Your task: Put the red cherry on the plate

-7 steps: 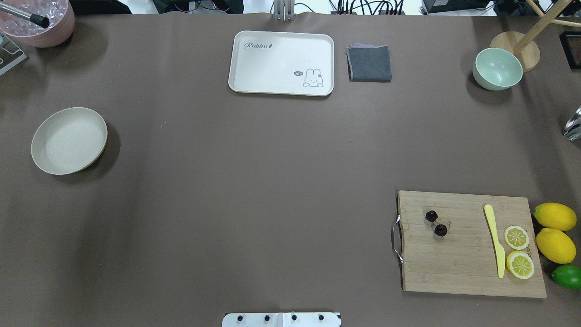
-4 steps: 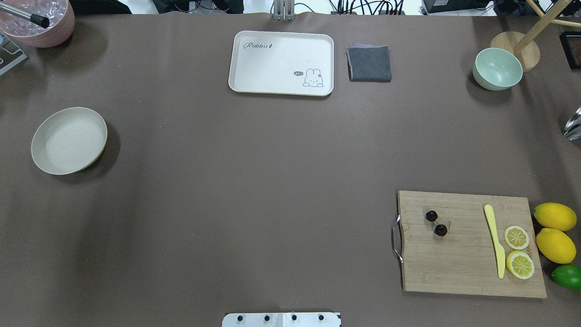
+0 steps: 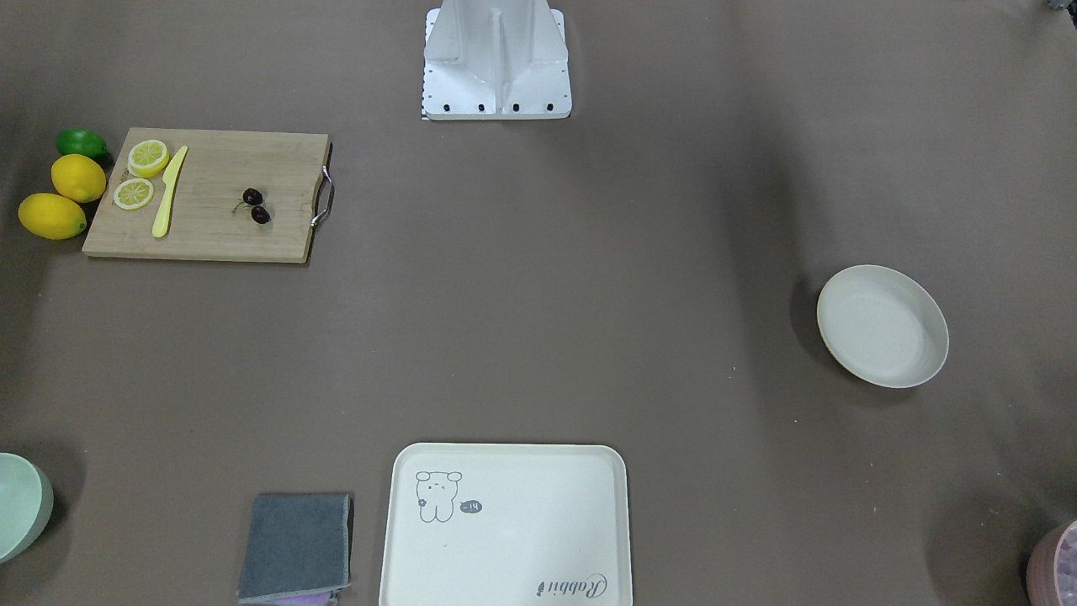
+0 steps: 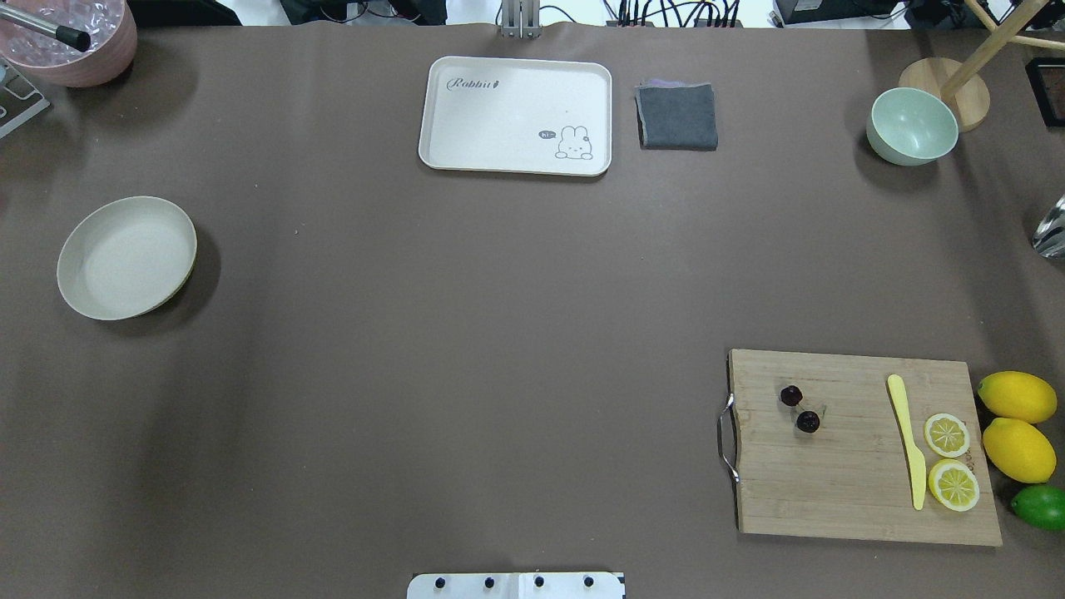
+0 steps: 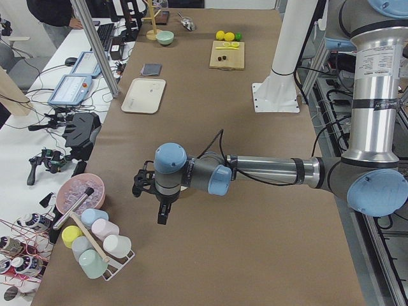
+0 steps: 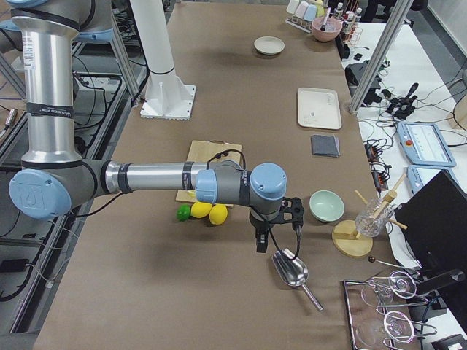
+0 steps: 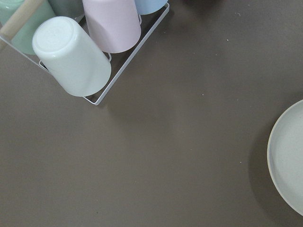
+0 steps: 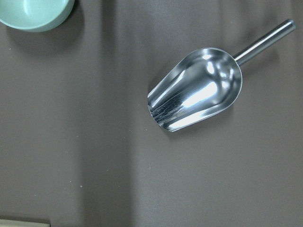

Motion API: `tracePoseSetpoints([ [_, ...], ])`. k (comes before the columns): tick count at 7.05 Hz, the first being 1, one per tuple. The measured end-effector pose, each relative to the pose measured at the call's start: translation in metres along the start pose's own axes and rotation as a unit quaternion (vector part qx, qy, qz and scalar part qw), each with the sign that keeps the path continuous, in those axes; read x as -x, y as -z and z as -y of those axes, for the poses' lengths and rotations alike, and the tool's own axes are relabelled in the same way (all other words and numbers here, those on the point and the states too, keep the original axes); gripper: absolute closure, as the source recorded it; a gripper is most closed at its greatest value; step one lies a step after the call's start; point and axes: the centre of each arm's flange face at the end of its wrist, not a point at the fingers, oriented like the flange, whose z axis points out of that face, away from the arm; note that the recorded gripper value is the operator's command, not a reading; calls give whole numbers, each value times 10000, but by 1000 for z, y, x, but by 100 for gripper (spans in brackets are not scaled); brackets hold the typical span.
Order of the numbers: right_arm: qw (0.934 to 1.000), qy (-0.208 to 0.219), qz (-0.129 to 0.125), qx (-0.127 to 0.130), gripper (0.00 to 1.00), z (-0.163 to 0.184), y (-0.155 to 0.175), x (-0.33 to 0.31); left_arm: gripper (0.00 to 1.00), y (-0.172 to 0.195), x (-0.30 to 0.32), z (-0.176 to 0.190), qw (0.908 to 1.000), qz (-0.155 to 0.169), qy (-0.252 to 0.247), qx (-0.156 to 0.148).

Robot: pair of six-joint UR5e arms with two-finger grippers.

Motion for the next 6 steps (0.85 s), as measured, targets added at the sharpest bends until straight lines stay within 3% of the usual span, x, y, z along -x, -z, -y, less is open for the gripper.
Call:
tracePoseSetpoints([
  [3, 10000, -2, -2, 0, 0, -1, 0, 0, 2, 2, -4, 2, 10000, -16, -11, -28],
  [6, 10000, 5, -7, -17, 0, 1, 1, 1, 2, -14, -63, 41, 9990, -189, -388, -111],
])
